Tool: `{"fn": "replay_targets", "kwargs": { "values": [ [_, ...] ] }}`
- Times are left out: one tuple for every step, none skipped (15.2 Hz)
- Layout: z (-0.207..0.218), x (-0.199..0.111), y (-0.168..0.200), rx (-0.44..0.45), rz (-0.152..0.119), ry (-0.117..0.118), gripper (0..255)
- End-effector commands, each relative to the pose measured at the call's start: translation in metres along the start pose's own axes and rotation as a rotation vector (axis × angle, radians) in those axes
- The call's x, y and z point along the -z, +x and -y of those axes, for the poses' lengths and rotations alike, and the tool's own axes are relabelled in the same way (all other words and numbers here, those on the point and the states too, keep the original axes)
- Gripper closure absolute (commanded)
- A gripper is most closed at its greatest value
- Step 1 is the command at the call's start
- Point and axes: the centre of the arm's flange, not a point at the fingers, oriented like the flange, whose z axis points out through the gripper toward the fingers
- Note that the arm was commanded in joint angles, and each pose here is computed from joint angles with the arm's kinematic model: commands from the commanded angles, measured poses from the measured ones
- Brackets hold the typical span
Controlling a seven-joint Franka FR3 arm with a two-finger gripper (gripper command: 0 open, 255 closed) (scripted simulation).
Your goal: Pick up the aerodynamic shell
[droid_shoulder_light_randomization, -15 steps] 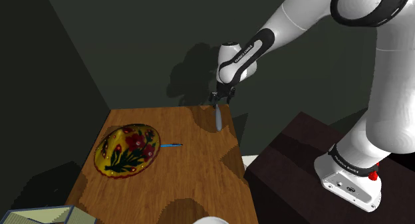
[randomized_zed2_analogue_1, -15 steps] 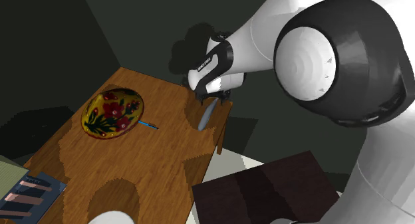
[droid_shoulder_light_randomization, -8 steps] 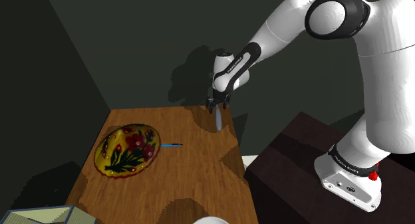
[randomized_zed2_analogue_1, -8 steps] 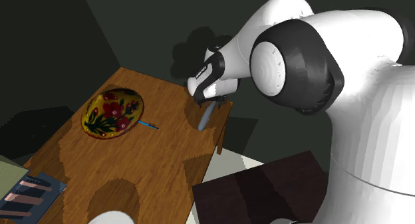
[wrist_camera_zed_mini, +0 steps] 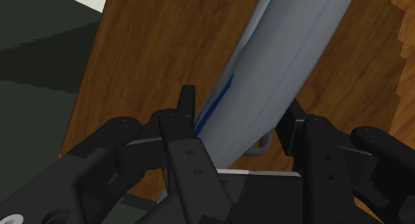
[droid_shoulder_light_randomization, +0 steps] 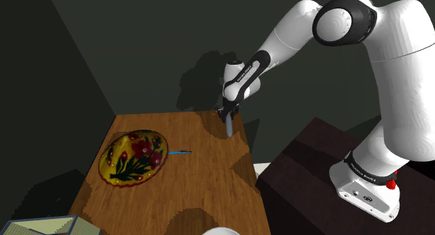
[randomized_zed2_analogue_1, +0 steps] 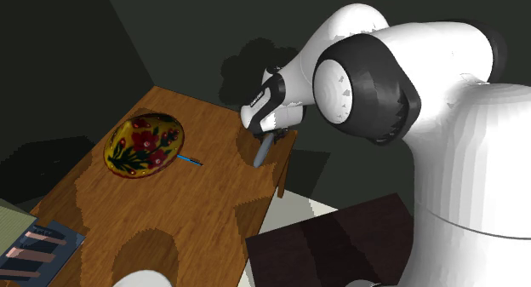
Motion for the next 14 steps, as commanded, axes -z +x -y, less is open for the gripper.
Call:
{"fn": "replay_targets", "kwargs": {
  "values": [
    [0.000, 0.000, 0.000, 0.000, 0.000, 0.000, 255],
    [0.000, 0.000, 0.000, 0.000, 0.000, 0.000, 255],
    [0.000, 0.000, 0.000, 0.000, 0.000, 0.000, 255],
    [0.000, 0.000, 0.000, 0.000, 0.000, 0.000, 255],
    [0.000, 0.000, 0.000, 0.000, 0.000, 0.000, 255],
    [0.000, 0.000, 0.000, 0.000, 0.000, 0.000, 255],
    [0.000, -0.001, 0.000, 0.000, 0.000, 0.000, 255],
    [0.000, 0.005, 0.000, 0.000, 0.000, 0.000, 255],
    [0.001, 0.010, 0.000, 0.000, 0.000, 0.000, 255],
    [0.001, 0.015, -0.001, 0.000, 0.000, 0.000, 255],
    [0.001, 0.020, -0.001, 0.000, 0.000, 0.000, 255],
    [0.002, 0.026, -0.001, 0.000, 0.000, 0.000, 255],
    [0.002, 0.031, -0.001, 0.000, 0.000, 0.000, 255],
    [0.003, 0.036, -0.002, 0.000, 0.000, 0.000, 255]
  ]
}}
